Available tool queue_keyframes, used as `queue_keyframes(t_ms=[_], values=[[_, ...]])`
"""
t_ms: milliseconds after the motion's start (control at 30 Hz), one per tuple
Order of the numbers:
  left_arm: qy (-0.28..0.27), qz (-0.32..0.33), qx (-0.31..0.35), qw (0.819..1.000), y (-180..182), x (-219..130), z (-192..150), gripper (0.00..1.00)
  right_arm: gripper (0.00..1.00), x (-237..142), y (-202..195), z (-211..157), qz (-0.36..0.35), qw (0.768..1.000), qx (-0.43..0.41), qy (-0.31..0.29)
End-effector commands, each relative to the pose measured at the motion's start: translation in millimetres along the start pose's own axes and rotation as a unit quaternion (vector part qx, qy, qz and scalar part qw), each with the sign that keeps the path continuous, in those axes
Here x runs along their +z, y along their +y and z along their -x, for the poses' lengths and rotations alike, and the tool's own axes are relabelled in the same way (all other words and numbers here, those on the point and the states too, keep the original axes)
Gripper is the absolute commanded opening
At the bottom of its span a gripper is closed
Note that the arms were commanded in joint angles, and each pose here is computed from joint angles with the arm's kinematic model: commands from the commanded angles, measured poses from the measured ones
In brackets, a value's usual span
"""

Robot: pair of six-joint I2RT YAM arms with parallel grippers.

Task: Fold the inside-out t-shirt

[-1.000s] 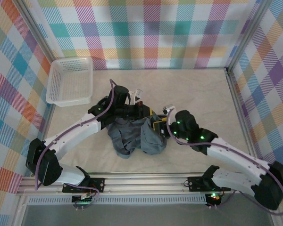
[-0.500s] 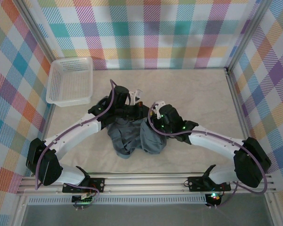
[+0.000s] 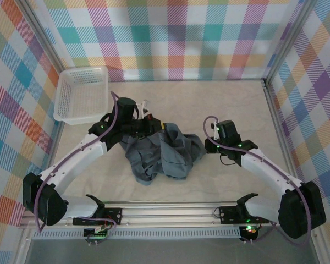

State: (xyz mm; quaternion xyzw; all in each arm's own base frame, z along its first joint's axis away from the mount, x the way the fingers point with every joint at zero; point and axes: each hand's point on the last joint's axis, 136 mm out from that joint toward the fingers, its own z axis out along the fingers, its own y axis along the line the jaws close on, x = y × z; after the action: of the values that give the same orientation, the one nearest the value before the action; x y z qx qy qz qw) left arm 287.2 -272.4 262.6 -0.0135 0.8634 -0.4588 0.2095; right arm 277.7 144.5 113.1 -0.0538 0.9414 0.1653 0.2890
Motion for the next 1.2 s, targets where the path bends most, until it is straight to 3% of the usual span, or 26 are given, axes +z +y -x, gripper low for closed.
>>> queue_keyframes(t_ms=[0,67,133,233,333,500,600,667,900,1167], values=[[0.004,-0.019,0.002,1.0,-5.0,1.7,-1.5,0.0,0.17,-22.8,48.8,2.9,0.119,0.992,-0.045,-0.003],[0.006,-0.022,-0.001,1.0,-4.1,3.6,-2.2,0.0,0.25,-44.3,84.8,13.3,0.182,0.981,-0.058,-0.033],[0.006,-0.021,-0.002,1.0,-3.1,4.5,-2.7,0.0,0.33,-58.5,108.7,22.8,0.195,0.979,-0.037,-0.045],[0.004,-0.019,-0.004,1.0,-1.7,5.2,-2.0,0.0,0.49,-61.6,129.0,31.0,0.17,0.985,0.021,-0.019],[0.004,-0.017,-0.007,1.0,-0.7,5.6,-2.8,0.0,0.58,-54.1,127.3,42.6,0.097,0.994,0.04,-0.02],[0.006,-0.019,-0.005,1.0,-2.0,6.6,-2.8,0.0,0.7,-24.6,124.9,64.2,0.018,1.0,-0.013,-0.005],[0.0,-0.016,0.001,1.0,-3.0,3.5,-1.1,0.0,0.67,-16.5,103.6,69.2,-0.052,0.998,-0.024,-0.003],[-0.008,-0.006,0.005,1.0,-0.4,-1.2,-1.0,0.0,0.64,-18.7,91.5,66.3,-0.064,0.998,-0.02,-0.004],[-0.01,0.004,0.016,1.0,2.6,-6.8,-2.9,0.0,0.44,-14.0,21.0,23.2,-0.046,0.993,0.078,0.08],[-0.01,0.012,0.017,1.0,6.0,-3.3,-0.6,0.0,0.38,-14.5,-5.6,-22.4,-0.043,0.985,0.089,0.141]])
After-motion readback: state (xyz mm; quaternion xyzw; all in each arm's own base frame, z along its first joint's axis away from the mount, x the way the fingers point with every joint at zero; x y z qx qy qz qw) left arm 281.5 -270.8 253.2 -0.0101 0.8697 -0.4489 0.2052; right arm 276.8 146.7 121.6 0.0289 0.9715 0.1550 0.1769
